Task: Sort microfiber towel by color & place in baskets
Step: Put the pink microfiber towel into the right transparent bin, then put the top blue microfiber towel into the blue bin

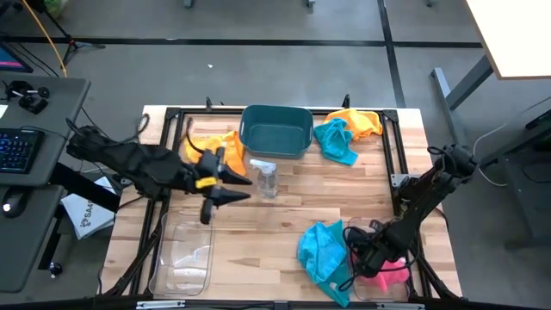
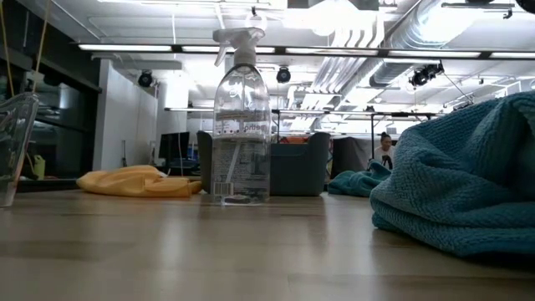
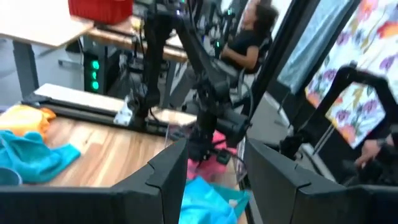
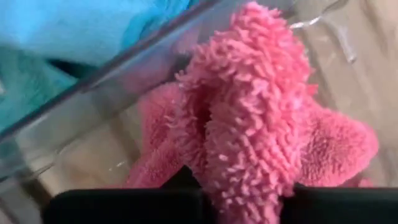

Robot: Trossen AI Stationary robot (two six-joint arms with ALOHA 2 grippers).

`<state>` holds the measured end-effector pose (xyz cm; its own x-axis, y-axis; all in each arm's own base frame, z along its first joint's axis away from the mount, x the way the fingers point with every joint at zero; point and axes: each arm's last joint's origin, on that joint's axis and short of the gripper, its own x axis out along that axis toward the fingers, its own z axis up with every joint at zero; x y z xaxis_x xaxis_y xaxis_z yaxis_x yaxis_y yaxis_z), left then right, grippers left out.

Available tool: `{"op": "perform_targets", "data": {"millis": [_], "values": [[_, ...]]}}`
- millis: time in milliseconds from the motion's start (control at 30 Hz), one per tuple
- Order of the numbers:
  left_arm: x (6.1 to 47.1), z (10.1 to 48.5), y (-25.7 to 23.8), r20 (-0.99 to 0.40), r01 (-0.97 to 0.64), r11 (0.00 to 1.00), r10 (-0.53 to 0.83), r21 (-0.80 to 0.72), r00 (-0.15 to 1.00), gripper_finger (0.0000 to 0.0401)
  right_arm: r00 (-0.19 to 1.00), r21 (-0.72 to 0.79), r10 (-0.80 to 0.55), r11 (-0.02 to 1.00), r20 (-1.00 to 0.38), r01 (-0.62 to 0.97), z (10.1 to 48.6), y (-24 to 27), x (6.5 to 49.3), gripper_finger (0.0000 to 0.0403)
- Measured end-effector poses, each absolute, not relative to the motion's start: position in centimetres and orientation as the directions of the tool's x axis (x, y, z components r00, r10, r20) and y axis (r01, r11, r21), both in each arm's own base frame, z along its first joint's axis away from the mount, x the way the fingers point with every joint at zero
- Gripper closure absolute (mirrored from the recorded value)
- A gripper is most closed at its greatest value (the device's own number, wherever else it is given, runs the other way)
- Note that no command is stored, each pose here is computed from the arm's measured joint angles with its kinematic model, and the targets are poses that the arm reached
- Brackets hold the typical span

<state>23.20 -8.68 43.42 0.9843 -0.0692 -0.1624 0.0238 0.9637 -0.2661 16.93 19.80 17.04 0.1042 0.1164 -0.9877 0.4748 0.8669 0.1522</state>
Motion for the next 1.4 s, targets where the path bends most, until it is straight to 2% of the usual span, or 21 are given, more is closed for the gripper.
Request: {"op": "perform_targets", "data": {"millis": [167, 333, 500, 667, 767, 833, 967, 1100, 1267, 1400], "values": [[21.7, 44.5, -8.0, -0.118, 0.034, 0.975, -0.061, -0.218, 0.991, 0.0254, 0.045, 0.186, 0.186, 0.870, -0.982, 0.457, 18.8, 20.2, 17.0, 0.0286], [20.6, 45.0, -7.6, -0.101, 0.043, 0.981, -0.062, -0.187, 0.993, 0.0254, -0.038, 0.212, 0.243, 0.905, -0.969, 0.370, 23.1, 21.0, 17.3, 0.0191], [18.9, 45.1, -6.5, -0.144, 0.018, 0.985, -0.043, -0.171, 0.989, 0.0254, 0.025, 0.208, 0.211, 0.926, -0.977, 0.316, 28.5, 21.2, 17.7, 0.0136], [17.5, 44.9, -5.3, -0.200, -0.021, 0.990, -0.008, -0.143, 0.980, 0.0254, 0.107, 0.097, 0.053, 0.880, -0.993, 0.465, 31.3, 19.6, 18.1, 0.0124], [17.2, 44.7, -4.8, -0.228, -0.036, 0.995, 0.013, -0.096, 0.973, 0.0254, 0.145, 0.001, -0.128, 0.747, -0.981, 0.665, 31.7, 17.3, 18.9, 0.0124], [17.3, 44.5, -4.6, -0.237, -0.044, 0.996, 0.025, -0.072, 0.971, 0.0254, 0.164, -0.009, -0.198, 0.665, -0.966, 0.747, 31.6, 15.4, 19.9, 0.0124], [18.3, 44.2, -4.3, -0.255, -0.058, 0.998, 0.046, -0.040, 0.966, 0.0254, 0.211, 0.028, -0.244, 0.590, -0.947, 0.807, 30.1, 10.6, 21.9, 0.0124], [19.6, 43.6, -4.3, -0.288, -0.072, 0.997, 0.058, -0.037, 0.956, 0.0254, 0.251, 0.076, -0.266, 0.532, -0.931, 0.844, 27.1, 4.4, 23.0, 0.0124], [21.4, 42.8, -4.5, -0.312, -0.070, 0.994, 0.040, -0.083, 0.949, 0.0254, 0.319, 0.210, -0.282, 0.356, -0.905, 0.910, 23.0, -4.2, 22.7, 0.0124], [22.9, 42.2, -4.5, -0.322, -0.111, 0.991, 0.080, -0.080, 0.944, 0.0254, 0.349, 0.295, -0.303, 0.210, -0.887, 0.932, 20.1, -10.0, 21.7, 0.0124]]}}
